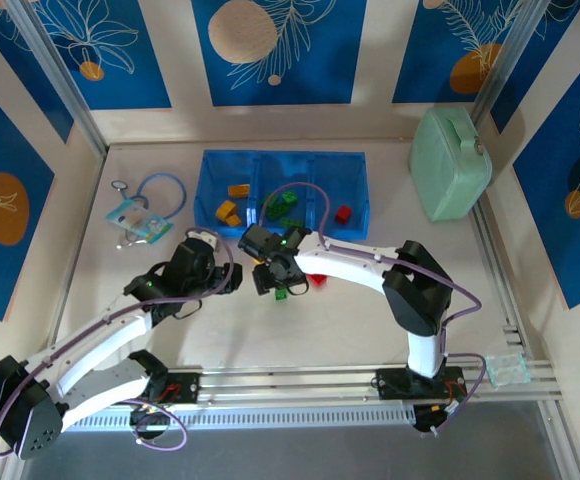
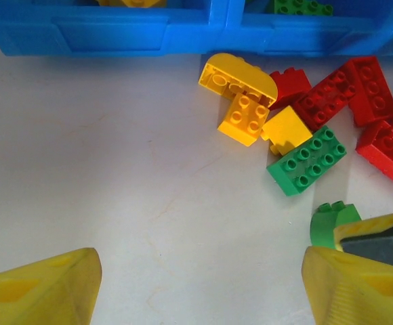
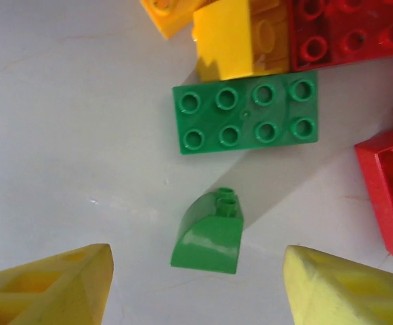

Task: Sort the legos into containers by color
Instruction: Pick up the lego from the center of the table, then place the lego in the container, then pick up the lego from the center of the table.

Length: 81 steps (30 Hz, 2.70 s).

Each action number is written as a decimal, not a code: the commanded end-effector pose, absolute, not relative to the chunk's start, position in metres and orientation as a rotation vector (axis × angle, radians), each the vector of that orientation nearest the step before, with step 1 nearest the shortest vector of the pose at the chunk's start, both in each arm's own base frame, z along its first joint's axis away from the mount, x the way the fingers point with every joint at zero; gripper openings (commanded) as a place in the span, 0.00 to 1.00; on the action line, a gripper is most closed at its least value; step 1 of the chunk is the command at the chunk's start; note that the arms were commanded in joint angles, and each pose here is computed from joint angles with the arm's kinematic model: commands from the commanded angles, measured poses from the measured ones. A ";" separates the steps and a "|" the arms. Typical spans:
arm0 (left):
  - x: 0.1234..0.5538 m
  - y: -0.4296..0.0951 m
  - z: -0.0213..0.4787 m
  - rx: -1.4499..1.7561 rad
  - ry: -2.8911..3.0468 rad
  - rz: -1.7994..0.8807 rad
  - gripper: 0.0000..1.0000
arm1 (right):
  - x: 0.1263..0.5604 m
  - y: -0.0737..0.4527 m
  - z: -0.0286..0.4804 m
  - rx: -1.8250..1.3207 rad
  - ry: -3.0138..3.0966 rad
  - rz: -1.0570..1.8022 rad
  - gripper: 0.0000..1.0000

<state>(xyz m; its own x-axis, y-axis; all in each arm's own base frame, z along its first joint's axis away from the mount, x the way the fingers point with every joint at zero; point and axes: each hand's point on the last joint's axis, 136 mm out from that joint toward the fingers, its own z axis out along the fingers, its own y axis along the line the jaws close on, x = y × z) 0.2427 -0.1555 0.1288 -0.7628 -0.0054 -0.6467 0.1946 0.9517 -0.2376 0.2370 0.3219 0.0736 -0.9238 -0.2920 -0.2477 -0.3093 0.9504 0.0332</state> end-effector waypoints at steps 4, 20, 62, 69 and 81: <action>0.239 -0.158 0.126 0.132 2.422 -0.407 0.77 | 0.231 0.324 0.050 -0.446 2.933 0.060 0.67; 0.237 -0.156 0.118 0.124 2.432 -0.397 0.77 | 0.221 0.327 0.036 -0.467 2.975 0.070 0.35; 0.219 -0.219 0.112 0.418 2.414 -0.600 0.76 | 0.360 0.280 0.206 -0.236 2.580 0.249 0.78; 0.238 -0.255 0.093 0.552 2.463 -0.557 0.76 | 0.313 0.231 0.178 -0.093 2.625 0.298 0.77; 0.271 -0.283 0.057 0.646 2.530 -0.421 0.73 | 0.263 0.169 0.151 0.095 2.632 0.374 0.76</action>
